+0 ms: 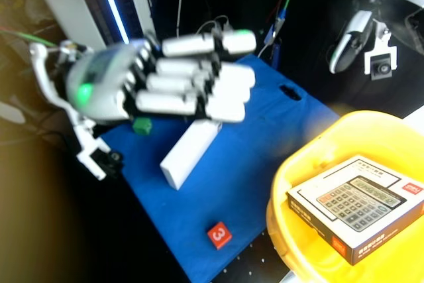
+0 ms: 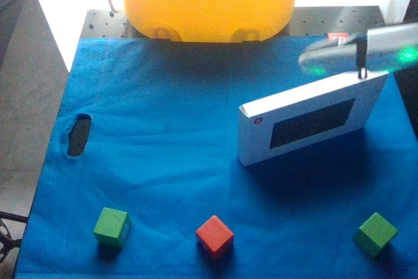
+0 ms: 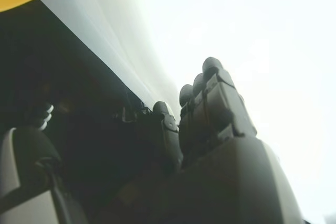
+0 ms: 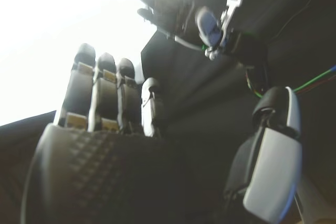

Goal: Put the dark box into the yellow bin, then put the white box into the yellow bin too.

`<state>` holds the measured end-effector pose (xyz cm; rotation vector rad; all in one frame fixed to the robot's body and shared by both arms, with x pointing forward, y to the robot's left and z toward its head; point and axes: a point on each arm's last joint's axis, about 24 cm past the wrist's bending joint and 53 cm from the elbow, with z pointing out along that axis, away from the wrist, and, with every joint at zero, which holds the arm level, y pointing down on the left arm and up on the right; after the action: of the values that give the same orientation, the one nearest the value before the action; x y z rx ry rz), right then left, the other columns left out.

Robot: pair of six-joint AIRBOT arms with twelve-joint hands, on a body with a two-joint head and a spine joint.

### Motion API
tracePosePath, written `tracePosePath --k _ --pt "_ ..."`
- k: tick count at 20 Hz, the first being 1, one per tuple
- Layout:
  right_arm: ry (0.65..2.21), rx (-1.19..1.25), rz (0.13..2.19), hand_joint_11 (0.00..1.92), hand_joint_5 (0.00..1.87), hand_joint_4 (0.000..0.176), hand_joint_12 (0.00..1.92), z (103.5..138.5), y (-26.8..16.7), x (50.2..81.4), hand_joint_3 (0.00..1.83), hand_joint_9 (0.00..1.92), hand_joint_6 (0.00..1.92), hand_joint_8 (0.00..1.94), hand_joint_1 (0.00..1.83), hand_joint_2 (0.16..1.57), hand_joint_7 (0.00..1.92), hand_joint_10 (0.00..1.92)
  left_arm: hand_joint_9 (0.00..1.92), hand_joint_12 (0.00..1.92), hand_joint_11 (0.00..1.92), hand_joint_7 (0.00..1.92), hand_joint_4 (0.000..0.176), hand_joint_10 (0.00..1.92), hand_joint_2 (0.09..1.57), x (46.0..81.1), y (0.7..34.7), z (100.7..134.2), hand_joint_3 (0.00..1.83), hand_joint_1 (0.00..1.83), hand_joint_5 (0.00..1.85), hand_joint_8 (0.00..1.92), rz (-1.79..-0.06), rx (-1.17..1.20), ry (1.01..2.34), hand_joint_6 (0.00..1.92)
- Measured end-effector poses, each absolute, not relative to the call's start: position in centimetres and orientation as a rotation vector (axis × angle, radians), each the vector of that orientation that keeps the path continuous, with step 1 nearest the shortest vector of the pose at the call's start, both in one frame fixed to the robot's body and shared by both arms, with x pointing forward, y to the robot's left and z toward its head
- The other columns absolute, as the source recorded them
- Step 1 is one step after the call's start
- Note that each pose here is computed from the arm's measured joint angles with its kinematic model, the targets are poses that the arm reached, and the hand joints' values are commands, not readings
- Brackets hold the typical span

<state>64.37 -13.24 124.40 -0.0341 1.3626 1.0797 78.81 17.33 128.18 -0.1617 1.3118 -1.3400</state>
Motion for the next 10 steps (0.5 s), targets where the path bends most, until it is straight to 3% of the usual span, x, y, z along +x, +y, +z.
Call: tracePosePath --k 2,3,4,5,6,7,9,10 --pt "1.423 -0.051 1.08 0.16 0.11 0.155 0.05 122.5 -12.3 64.1 0.0 0.21 0.0 0.0 0.58 0.66 0.22 0.01 0.2 0.02 0.19 0.25 0.104 0.01 0.75 78.1 16.7 127.2 0.0 1.03 0.3 0.01 -1.356 -0.146 1.328 0.0" --pt "1.439 -0.059 1.079 0.14 0.1 0.165 0.04 122.1 -12.0 64.1 0.0 0.19 0.0 0.0 0.58 0.66 0.18 0.0 0.2 0.02 0.18 0.26 0.104 0.0 0.73 77.8 16.3 126.6 0.0 1.03 0.28 0.01 -1.359 -0.137 1.342 0.0" --pt "1.456 -0.063 1.077 0.15 0.12 0.144 0.04 121.7 -11.8 64.1 0.0 0.21 0.01 0.01 0.64 0.65 0.2 0.01 0.2 0.01 0.16 0.26 0.121 0.0 0.71 77.5 15.8 125.5 0.0 1.03 0.26 0.01 -1.361 -0.132 1.37 0.0" --pt "1.465 -0.067 1.074 0.15 0.12 0.144 0.04 121.5 -11.7 64.1 0.0 0.21 0.01 0.01 0.64 0.65 0.2 0.01 0.2 0.01 0.16 0.26 0.121 0.0 0.71 77.1 15.5 124.9 0.0 1.03 0.26 0.01 -1.361 -0.121 1.388 0.0" --pt "1.476 -0.073 1.07 0.16 0.13 0.121 0.05 121.2 -11.6 64.1 0.0 0.21 0.01 0.01 0.64 0.65 0.21 0.01 0.2 0.0 0.15 0.24 0.122 0.0 0.72 76.6 15.2 124.4 0.0 1.03 0.23 0.0 -1.355 -0.099 1.412 0.0" --pt "1.497 -0.081 1.059 0.17 0.17 0.11 0.07 120.6 -11.5 64.2 0.0 0.23 0.0 0.0 0.67 0.62 0.25 0.0 0.19 0.0 0.14 0.21 0.11 0.0 0.72 75.9 15.0 124.1 0.0 1.0 0.19 0.0 -1.355 -0.076 1.428 0.0" --pt "1.527 -0.09 1.04 0.14 0.2 0.145 0.07 119.9 -11.6 64.4 0.0 0.23 0.01 0.0 0.69 0.63 0.24 0.0 0.16 0.0 0.12 0.18 0.15 0.0 0.73 74.9 15.4 124.2 0.0 0.96 0.17 0.0 -1.351 -0.055 1.437 0.0" --pt "1.535 -0.092 1.037 0.13 0.2 0.15 0.06 119.8 -11.6 64.5 0.0 0.23 0.01 0.0 0.7 0.62 0.24 0.0 0.15 0.0 0.12 0.18 0.134 0.0 0.72 74.6 15.4 124.1 0.0 0.92 0.15 0.0 -1.352 -0.051 1.441 0.0"
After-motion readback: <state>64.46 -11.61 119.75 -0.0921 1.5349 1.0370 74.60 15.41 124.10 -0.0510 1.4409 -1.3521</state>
